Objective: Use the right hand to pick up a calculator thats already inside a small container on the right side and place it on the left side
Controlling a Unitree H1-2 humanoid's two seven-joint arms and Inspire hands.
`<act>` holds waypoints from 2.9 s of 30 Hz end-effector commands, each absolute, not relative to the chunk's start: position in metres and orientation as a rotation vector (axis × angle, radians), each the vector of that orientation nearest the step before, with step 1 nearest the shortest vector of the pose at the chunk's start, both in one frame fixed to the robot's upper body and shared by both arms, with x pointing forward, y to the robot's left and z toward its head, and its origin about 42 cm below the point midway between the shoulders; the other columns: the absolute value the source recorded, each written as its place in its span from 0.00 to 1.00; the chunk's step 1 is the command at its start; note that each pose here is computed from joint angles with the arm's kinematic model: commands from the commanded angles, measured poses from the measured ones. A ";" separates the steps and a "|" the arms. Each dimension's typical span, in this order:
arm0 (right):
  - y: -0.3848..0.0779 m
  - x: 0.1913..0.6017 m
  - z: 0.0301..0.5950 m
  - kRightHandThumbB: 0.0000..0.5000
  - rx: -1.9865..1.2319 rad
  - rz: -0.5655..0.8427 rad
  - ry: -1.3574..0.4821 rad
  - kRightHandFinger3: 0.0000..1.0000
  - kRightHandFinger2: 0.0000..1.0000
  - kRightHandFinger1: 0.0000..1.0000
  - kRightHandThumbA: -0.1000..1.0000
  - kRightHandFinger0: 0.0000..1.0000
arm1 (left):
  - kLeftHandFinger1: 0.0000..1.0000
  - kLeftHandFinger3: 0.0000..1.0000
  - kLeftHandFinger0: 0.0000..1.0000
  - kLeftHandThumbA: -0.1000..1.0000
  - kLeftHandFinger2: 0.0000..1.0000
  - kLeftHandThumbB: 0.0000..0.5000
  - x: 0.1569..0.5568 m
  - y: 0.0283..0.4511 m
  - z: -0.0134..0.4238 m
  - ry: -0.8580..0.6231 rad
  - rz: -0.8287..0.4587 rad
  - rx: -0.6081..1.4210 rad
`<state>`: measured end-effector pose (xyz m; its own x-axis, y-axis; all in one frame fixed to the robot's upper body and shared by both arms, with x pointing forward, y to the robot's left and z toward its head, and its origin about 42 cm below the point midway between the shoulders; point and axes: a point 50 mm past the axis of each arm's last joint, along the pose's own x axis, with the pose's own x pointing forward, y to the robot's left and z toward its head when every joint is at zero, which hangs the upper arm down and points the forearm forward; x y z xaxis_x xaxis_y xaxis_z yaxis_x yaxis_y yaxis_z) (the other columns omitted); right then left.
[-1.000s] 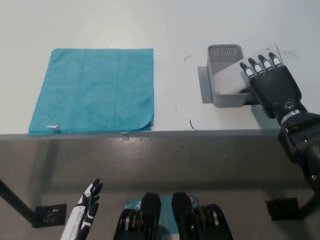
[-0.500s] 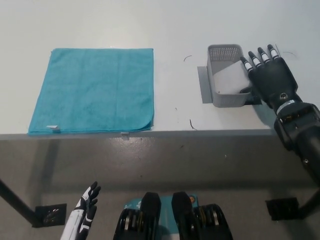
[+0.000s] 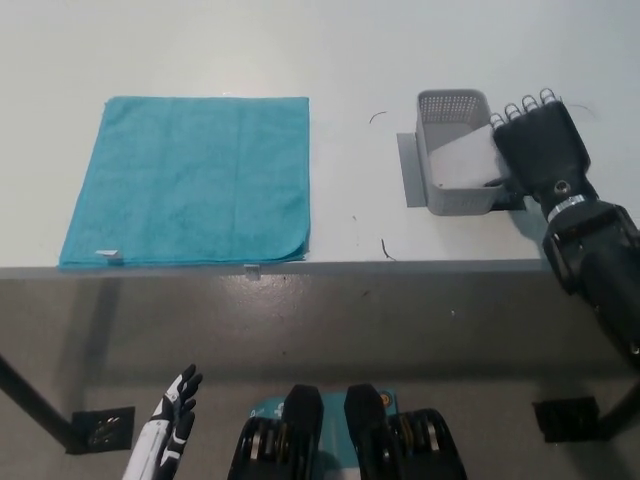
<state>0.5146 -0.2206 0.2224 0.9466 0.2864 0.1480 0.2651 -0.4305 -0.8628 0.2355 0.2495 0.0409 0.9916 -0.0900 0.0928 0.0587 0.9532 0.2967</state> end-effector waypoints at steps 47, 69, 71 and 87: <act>-0.216 0.519 0.388 0.43 -1.524 -0.446 -1.067 0.48 0.78 0.29 0.00 0.00 | 1.00 1.00 1.00 1.00 1.00 0.28 0.240 0.255 0.057 -0.206 -0.078 0.342; -0.046 0.551 0.361 0.54 -1.460 -0.204 -1.100 0.12 0.58 0.11 0.00 0.00 | 1.00 1.00 1.00 1.00 1.00 0.26 0.241 0.257 0.059 -0.209 -0.093 0.354; -0.033 0.550 0.357 0.55 -1.457 -0.174 -1.088 0.19 0.65 0.19 0.00 0.00 | 1.00 1.00 1.00 1.00 1.00 0.27 0.239 0.256 0.057 -0.202 -0.092 0.350; 0.048 0.536 0.353 0.56 -1.395 0.072 -0.799 0.28 0.44 0.00 0.00 0.00 | 1.00 1.00 1.00 1.00 1.00 0.23 0.241 0.249 0.059 -0.216 -0.117 0.366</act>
<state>0.5311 0.0301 0.3021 0.7324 0.5302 0.4272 0.3974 0.1767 -0.9005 0.2393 0.2518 0.0469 0.9864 -0.1202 0.1124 0.0736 0.9330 0.3523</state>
